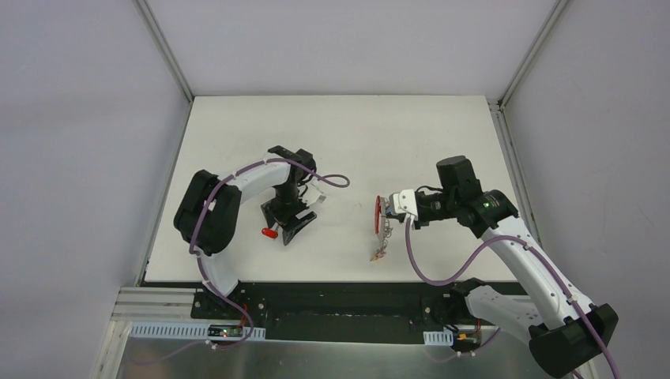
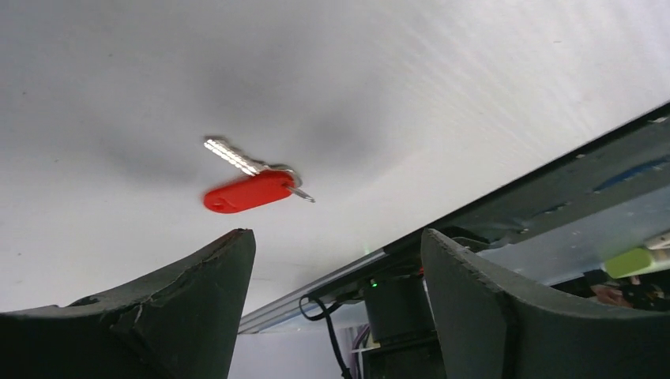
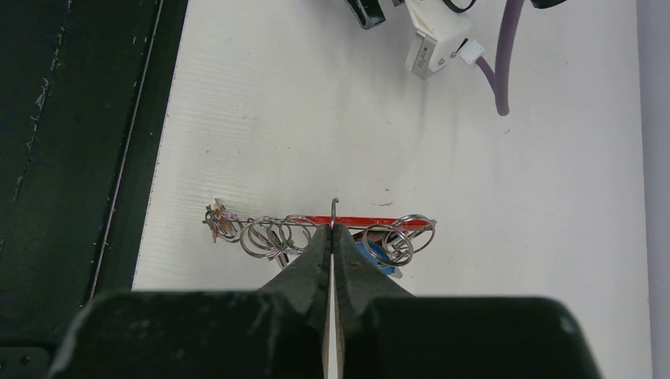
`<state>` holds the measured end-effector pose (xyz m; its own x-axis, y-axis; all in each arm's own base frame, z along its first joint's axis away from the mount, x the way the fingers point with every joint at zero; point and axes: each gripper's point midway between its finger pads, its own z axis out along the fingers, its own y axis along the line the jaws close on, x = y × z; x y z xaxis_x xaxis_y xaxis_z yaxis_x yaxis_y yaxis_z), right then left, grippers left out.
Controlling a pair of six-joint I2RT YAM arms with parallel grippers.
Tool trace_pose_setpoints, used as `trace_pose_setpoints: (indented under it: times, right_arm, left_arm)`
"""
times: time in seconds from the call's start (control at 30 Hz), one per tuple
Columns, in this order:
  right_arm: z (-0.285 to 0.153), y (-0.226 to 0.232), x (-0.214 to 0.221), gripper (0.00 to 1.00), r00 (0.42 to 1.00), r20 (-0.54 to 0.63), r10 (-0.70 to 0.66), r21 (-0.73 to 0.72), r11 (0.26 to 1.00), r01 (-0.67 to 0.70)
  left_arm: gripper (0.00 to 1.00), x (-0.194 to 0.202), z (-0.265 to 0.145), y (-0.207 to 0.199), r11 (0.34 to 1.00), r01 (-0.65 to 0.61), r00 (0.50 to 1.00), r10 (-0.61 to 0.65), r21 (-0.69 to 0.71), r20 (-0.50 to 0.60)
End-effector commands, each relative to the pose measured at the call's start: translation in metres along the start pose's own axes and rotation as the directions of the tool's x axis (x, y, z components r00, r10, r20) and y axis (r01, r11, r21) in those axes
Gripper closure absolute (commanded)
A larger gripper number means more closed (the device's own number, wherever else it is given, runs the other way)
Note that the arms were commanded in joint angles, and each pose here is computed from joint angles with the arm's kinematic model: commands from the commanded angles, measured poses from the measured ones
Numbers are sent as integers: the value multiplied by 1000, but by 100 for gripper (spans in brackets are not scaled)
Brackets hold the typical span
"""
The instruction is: Put the keys on the keyring
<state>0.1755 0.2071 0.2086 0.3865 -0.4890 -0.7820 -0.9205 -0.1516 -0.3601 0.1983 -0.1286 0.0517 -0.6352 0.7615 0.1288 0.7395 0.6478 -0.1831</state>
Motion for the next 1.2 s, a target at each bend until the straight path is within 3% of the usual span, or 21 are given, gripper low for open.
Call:
trace_pose_setpoints:
  times: [0.0,0.33,0.73,1.17]
  right_arm:
    - [-2,-5,-12,100,998,48,-40,16,999,39]
    - [-2,-6,-12,100,998,47,-41,20,999,40]
    - [-5,-5,-13,100,998,45,-48,30,998,47]
    - [-4,-5,-14,100,998,51,-49,26,999,47]
  left_arm:
    - [23,11,5,24,991,23,998,-30,-130,-51]
    - [48,5,10,14,996,33,991,-43,-83,-125]
    - [55,10,19,-1,998,61,968,-64,-18,-241]
    - [77,9,23,-2,998,63,963,-62,-5,-261]
